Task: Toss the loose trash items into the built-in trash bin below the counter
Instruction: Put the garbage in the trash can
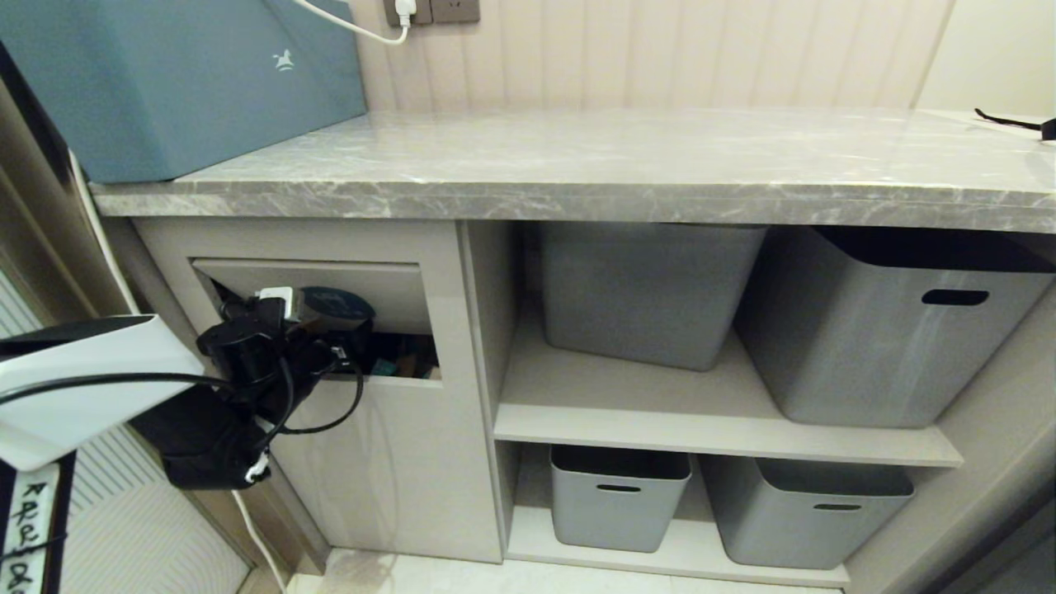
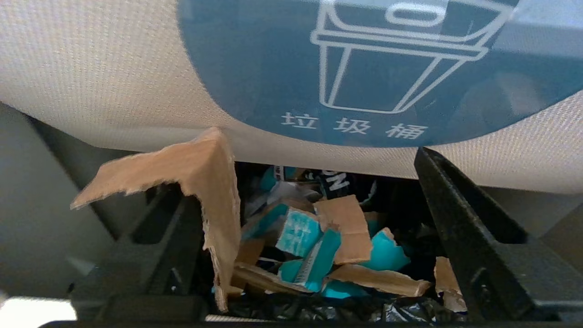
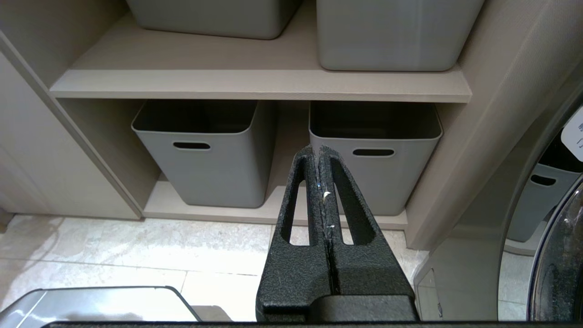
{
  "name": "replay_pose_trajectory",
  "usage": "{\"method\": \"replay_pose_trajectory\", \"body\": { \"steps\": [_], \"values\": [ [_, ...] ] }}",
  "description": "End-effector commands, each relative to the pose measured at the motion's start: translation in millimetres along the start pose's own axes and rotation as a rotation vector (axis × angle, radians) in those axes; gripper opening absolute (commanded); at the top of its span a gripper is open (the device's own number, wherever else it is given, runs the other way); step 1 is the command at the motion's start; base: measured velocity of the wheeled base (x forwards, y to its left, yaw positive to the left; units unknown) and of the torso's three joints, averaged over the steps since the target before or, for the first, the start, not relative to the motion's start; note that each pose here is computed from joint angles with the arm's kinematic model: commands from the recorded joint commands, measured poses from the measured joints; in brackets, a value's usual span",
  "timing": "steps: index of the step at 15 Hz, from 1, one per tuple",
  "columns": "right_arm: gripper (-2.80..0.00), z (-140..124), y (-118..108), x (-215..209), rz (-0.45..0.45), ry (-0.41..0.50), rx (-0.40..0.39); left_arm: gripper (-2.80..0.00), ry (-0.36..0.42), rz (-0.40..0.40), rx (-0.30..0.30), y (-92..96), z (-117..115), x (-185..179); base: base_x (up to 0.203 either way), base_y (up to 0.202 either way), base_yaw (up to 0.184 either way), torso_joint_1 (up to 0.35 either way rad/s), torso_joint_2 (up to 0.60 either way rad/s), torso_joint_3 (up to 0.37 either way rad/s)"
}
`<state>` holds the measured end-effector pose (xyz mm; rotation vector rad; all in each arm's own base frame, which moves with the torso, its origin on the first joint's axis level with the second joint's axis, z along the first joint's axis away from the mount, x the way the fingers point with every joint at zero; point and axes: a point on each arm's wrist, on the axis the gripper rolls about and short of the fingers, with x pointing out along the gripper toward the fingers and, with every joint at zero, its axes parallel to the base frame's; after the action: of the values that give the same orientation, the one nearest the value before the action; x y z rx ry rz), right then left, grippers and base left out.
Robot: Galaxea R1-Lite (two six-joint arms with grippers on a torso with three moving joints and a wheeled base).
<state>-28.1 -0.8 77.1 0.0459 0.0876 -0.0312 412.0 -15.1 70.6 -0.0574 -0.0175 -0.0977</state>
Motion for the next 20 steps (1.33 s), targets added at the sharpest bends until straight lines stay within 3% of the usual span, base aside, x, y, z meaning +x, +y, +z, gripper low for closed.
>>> {"method": "replay_pose_trajectory", "body": {
  "steps": [1, 3, 8, 12, 16, 20],
  "values": [
    [-2.80, 0, 0, 0, 0.000, 0.002, 0.000, 0.00, -0.018, -0.006, -0.035, -0.5, 4, 2, 0.000, 0.000, 0.000, 0.000, 0.00, 0.000],
    [-2.80, 0, 0, 0, 0.000, 0.003, 0.000, 0.00, -0.002, 0.006, -0.114, -2.3, 0, 2, 0.000, 0.000, 0.000, 0.000, 0.00, 0.000],
    [-2.80, 0, 0, 0, 0.000, 0.002, 0.000, 0.00, -0.019, 0.028, -0.244, -3.1, 3, 3, 0.000, 0.000, 0.000, 0.000, 0.00, 0.000],
    [-2.80, 0, 0, 0, 0.000, 0.002, 0.000, 0.00, -0.075, -0.011, -0.505, -11.6, 12, 8, 0.000, 0.000, 0.000, 0.000, 0.00, 0.000],
    [-2.80, 0, 0, 0, 0.000, 0.002, 0.000, 0.00, -0.173, -0.090, -0.706, -25.4, 26, 11, 0.000, 0.000, 0.000, 0.000, 0.00, 0.000],
    [-2.80, 0, 0, 0, 0.001, 0.002, 0.000, 0.00, -0.213, -0.013, -0.879, -24.3, 26, 10, 0.000, 0.000, 0.000, 0.000, 0.00, 0.000]
  ]
}}
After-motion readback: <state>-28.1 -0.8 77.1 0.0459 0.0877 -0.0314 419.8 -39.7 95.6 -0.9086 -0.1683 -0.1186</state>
